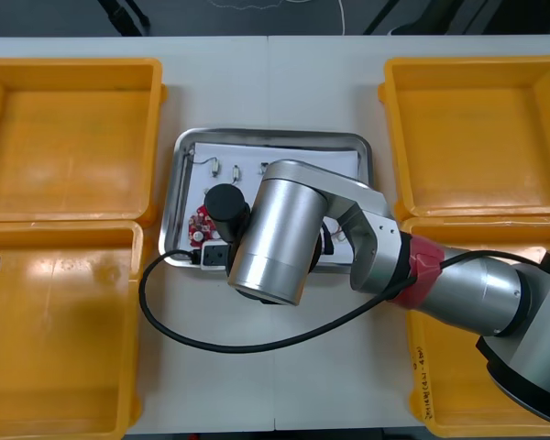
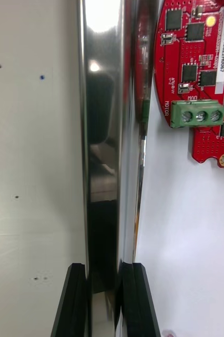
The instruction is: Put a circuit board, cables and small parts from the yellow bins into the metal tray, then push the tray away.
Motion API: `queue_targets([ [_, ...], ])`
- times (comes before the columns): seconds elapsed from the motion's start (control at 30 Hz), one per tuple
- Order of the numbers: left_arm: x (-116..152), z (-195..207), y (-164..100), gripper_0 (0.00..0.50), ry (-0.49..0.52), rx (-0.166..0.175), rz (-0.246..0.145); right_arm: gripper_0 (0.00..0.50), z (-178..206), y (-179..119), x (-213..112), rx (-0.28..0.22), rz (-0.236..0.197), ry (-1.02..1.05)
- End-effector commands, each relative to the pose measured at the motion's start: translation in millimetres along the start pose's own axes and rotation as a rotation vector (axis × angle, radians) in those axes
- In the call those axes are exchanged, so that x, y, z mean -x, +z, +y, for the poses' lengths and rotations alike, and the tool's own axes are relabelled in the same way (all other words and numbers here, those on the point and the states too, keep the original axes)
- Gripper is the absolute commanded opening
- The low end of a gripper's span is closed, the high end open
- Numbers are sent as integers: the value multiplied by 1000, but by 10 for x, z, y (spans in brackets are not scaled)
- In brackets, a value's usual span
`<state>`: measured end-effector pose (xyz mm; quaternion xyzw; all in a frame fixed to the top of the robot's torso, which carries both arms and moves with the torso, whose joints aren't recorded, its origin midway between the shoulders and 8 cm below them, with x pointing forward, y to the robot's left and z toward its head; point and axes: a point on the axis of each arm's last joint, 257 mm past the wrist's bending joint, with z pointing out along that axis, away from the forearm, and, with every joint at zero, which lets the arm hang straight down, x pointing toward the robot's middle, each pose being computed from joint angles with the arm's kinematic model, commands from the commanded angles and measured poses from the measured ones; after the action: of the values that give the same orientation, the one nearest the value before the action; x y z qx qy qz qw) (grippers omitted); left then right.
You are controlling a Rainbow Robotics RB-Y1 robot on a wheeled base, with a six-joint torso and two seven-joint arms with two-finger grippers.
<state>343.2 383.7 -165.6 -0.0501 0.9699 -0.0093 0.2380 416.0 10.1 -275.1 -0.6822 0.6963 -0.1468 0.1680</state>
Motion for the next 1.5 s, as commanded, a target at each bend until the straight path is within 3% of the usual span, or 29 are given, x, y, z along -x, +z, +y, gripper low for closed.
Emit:
queue_targets([
  [0.03, 23, 141, -143, 500, 117, 51, -17, 0, -251, -208, 262, -41, -48, 7],
  [0.5, 23, 141, -143, 500, 117, 51, -17, 0, -585, -171, 230, -83, -25, 5],
  [1.1, 23, 141, -143, 500, 117, 51, -17, 0, -948, -143, 423, -76, -92, -6],
  [1.5, 23, 141, -143, 500, 117, 51, -17, 0, -1182, -129, 346, -105, -66, -34],
])
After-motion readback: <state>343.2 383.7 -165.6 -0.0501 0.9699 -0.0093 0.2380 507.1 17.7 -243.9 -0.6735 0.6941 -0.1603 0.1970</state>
